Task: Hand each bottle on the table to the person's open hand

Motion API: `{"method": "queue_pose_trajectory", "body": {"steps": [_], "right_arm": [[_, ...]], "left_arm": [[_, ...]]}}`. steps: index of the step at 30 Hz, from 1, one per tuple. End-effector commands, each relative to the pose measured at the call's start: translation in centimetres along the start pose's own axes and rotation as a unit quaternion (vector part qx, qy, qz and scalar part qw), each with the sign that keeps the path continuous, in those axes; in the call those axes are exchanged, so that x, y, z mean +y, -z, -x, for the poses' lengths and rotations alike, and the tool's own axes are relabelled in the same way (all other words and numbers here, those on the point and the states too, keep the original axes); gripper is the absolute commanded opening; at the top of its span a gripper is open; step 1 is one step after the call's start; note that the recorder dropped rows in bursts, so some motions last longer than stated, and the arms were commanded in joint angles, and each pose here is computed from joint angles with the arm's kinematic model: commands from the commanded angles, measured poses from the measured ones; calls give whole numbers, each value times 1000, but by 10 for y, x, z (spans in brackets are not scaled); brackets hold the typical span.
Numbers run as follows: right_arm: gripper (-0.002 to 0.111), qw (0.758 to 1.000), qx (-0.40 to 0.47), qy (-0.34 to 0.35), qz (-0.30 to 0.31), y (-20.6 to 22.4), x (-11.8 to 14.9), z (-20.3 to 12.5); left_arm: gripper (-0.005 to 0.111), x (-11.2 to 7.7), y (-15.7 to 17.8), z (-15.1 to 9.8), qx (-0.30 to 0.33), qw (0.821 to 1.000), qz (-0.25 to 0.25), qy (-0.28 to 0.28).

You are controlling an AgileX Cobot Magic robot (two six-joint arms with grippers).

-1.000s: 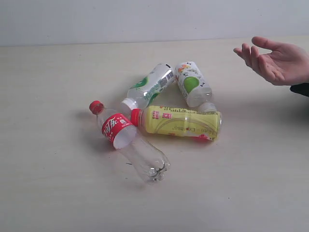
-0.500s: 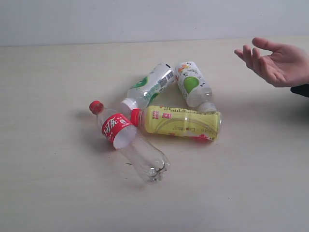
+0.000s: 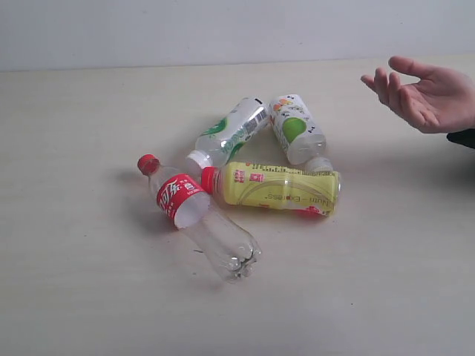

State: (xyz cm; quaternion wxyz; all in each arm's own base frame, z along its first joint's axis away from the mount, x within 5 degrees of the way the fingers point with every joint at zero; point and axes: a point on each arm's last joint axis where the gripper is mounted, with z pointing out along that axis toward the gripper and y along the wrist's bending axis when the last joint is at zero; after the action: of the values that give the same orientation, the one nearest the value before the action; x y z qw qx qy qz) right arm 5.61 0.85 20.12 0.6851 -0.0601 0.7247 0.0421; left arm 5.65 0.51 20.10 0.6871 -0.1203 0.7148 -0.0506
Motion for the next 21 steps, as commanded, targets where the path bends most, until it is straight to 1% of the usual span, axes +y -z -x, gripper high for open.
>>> {"method": "queue_pose_trajectory", "body": {"steps": [1, 4, 6, 7, 9, 10, 11, 13, 15, 18, 21], "right_arm": [[1, 1000, -6, 4, -3, 0, 0, 0], [1, 999, -32, 9, -6, 1, -1, 5], [1, 998, -64, -12, -8, 1, -1, 10], [1, 995, -90, -43, -8, 2, -2, 15], [1, 990, -132, -54, -10, 3, -3, 22], [1, 987, -145, -71, -9, 4, -3, 25], [1, 974, -176, -141, -4, 6, -5, 30], [1, 961, -193, -197, 3, 7, -6, 33], [1, 963, -192, -190, 2, 7, -6, 33], [1, 971, -146, -187, 2, 4, -4, 25], [1, 967, -161, -196, 2, 5, -5, 27]], "left_arm": [[0, 0, 0, 0, -3, 1000, -3, 1], [0, 0, 0, 0, -3, 1000, -3, 1], [0, 0, 0, 0, -3, 1000, -3, 1], [0, 0, 0, 0, -3, 1000, -3, 1], [0, 0, 0, 0, -3, 1000, -3, 1], [0, 0, 0, 0, -3, 1000, -3, 1], [0, 0, 0, 0, -3, 1000, -3, 1], [0, 0, 0, 0, -3, 1000, -3, 1], [0, 0, 0, 0, -3, 1000, -3, 1], [0, 0, 0, 0, -3, 1000, -3, 1], [0, 0, 0, 0, -3, 1000, -3, 1]]}}
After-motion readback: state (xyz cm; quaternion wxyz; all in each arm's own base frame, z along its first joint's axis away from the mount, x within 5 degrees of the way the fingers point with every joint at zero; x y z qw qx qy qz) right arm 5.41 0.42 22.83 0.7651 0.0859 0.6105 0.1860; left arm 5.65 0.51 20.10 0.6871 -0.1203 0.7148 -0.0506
